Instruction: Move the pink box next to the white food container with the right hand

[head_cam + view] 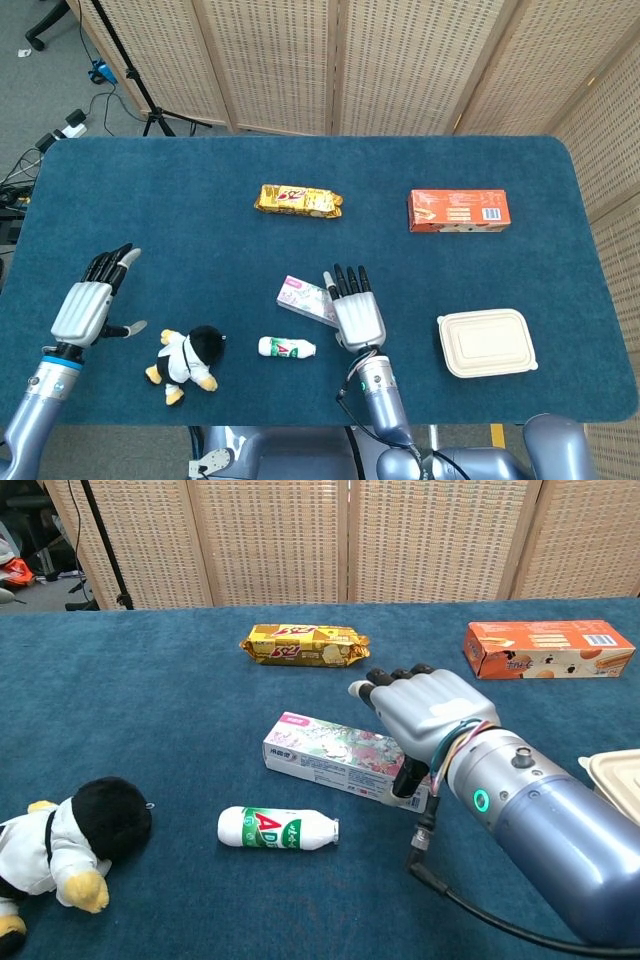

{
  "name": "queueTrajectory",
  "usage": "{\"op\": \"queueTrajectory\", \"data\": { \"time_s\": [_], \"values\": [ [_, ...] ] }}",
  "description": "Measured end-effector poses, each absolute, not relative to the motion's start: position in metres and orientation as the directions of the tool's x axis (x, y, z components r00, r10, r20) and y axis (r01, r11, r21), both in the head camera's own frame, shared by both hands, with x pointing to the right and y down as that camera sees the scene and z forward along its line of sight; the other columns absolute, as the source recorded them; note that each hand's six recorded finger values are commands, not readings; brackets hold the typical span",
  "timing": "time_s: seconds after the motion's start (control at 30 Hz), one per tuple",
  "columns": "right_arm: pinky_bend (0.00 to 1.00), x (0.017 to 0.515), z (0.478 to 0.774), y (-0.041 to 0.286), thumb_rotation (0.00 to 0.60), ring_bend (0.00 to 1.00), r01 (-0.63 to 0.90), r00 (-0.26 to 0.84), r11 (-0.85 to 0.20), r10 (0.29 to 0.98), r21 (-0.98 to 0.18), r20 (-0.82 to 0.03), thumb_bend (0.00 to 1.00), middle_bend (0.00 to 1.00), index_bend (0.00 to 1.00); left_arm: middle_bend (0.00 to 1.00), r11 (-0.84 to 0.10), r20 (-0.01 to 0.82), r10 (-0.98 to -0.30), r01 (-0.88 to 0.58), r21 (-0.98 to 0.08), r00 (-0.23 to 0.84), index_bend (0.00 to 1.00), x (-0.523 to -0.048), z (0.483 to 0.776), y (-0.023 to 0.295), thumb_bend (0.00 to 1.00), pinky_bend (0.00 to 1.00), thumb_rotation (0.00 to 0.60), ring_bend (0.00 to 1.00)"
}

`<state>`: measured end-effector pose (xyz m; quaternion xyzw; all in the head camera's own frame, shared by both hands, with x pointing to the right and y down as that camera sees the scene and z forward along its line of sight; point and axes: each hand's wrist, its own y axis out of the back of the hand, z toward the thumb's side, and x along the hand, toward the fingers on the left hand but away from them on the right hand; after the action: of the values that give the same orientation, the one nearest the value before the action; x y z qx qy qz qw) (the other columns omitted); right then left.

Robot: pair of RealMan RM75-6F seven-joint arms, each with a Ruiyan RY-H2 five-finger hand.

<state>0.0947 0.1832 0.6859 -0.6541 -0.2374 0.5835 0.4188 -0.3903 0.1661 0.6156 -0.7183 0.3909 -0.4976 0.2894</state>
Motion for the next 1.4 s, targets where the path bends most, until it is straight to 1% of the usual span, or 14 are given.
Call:
{"op": "queueTrajectory", "data": {
  "time_s": [0.77, 1.0, 1.4],
  "values": [
    [0.00, 0.085, 0.698, 0.158, 0.600, 0.00, -0.190, 0.205, -0.529, 0.803, -0.827, -0.560, 0.21, 0.00, 0.02, 0.00, -0.539, 0.500, -0.842, -0.274, -0.796, 0.204, 0.00, -0.389, 0.619, 0.167, 0.00, 0.00, 0.600, 0.00],
    [0.00, 0.081, 0.698, 0.151, 0.600, 0.00, -0.189, 0.209, -0.520, 0.807, -0.833, -0.552, 0.21, 0.00, 0.02, 0.00, -0.544, 0.506, -0.839, -0.274, -0.793, 0.201, 0.00, -0.389, 0.621, 0.167, 0.00, 0.00, 0.600, 0.00],
    [0.00, 0.074, 0.702, 0.145, 0.600, 0.00, -0.191, 0.214, -0.524, 0.803, -0.830, -0.556, 0.21, 0.00, 0.02, 0.00, -0.548, 0.509, -0.836, -0.273, -0.790, 0.205, 0.00, -0.388, 0.621, 0.167, 0.00, 0.00, 0.600, 0.00]
  ]
}}
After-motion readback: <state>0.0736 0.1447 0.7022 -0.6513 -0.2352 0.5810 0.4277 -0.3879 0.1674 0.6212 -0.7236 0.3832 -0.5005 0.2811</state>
